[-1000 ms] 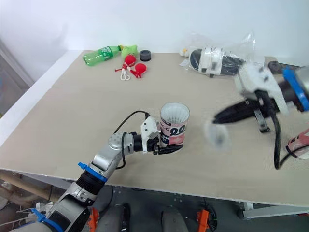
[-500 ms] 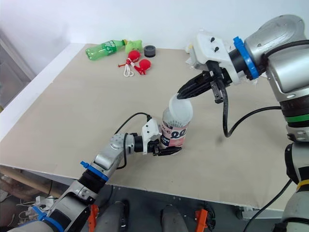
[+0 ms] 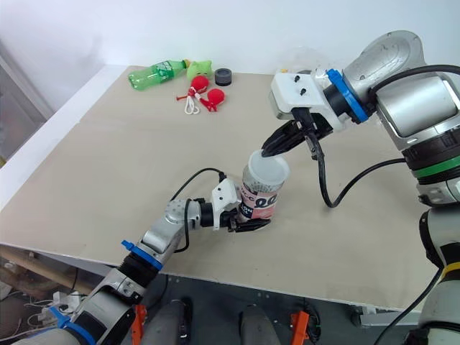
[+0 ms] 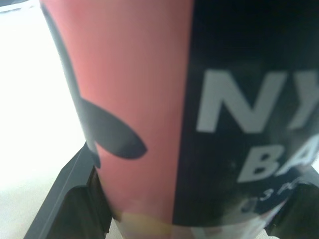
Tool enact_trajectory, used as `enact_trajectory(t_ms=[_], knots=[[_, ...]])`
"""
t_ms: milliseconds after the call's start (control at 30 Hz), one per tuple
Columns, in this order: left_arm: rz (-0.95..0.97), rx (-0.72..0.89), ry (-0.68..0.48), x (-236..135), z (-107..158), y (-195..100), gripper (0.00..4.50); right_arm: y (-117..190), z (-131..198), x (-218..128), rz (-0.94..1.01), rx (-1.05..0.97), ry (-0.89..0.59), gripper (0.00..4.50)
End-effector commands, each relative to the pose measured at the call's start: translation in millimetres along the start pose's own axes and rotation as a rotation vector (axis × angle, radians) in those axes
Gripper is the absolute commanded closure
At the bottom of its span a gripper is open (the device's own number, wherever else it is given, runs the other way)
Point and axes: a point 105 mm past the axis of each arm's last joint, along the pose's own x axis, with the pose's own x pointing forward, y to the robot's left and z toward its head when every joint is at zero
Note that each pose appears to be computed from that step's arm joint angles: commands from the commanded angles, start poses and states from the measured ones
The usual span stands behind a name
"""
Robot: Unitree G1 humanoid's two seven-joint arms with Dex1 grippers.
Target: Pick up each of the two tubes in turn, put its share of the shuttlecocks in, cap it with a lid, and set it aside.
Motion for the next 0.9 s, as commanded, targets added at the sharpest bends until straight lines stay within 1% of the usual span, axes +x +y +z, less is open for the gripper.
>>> enact_trajectory(t_ms=[33,200,367,600,900], knots=[[-0.002,-0.005,0.007,3.6,-2.2,-1.9,1.54,3.7,15.8,-9.3,0.022,-0.056,-0.020,4.45],[-0.006,-0.005,0.008,3.8,-2.4,-2.3,1.54,4.8,24.2,-9.6,0.029,-0.065,-0.051,4.45],[-0.011,-0.001,0.010,4.7,-2.1,-2.8,1.54,5.5,25.4,-8.5,0.033,-0.065,-0.053,4.45],[-0.013,-0.003,0.011,4.7,-2.4,-2.8,1.54,5.2,8.6,-6.6,0.026,-0.061,0.022,4.45],[-0.015,0.000,0.012,5.1,-2.1,-2.5,1.54,4.5,2.2,-6.1,0.025,-0.064,0.049,4.45]])
